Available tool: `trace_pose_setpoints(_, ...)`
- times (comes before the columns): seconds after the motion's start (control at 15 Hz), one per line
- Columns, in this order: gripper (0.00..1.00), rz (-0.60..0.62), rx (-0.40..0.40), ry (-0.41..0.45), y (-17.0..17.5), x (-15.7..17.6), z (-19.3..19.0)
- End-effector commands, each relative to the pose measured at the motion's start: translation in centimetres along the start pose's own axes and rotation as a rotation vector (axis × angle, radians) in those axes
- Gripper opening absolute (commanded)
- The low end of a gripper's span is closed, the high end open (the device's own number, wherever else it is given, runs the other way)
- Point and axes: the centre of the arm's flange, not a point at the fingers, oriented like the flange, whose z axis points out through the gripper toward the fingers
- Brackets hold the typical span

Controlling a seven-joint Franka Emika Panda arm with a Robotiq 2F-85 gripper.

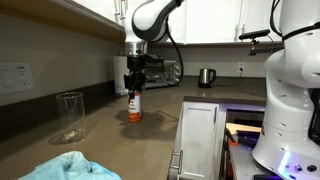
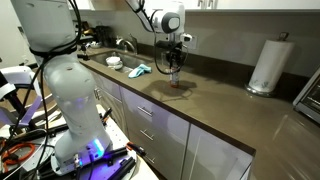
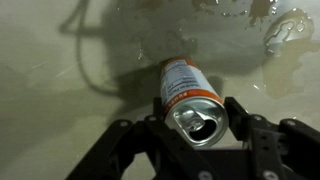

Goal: Slide the can to the right

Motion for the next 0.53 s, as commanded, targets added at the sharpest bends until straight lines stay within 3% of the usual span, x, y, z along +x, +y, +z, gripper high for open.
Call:
trace_pose_setpoints(0.0, 0.38, 0.052, -0.007, -0.007, 2.1, -2.3, 0.7)
trace_pose_setpoints(0.47, 0.38, 0.117, -0.005, -0.011, 6.5, -3.8, 0.5)
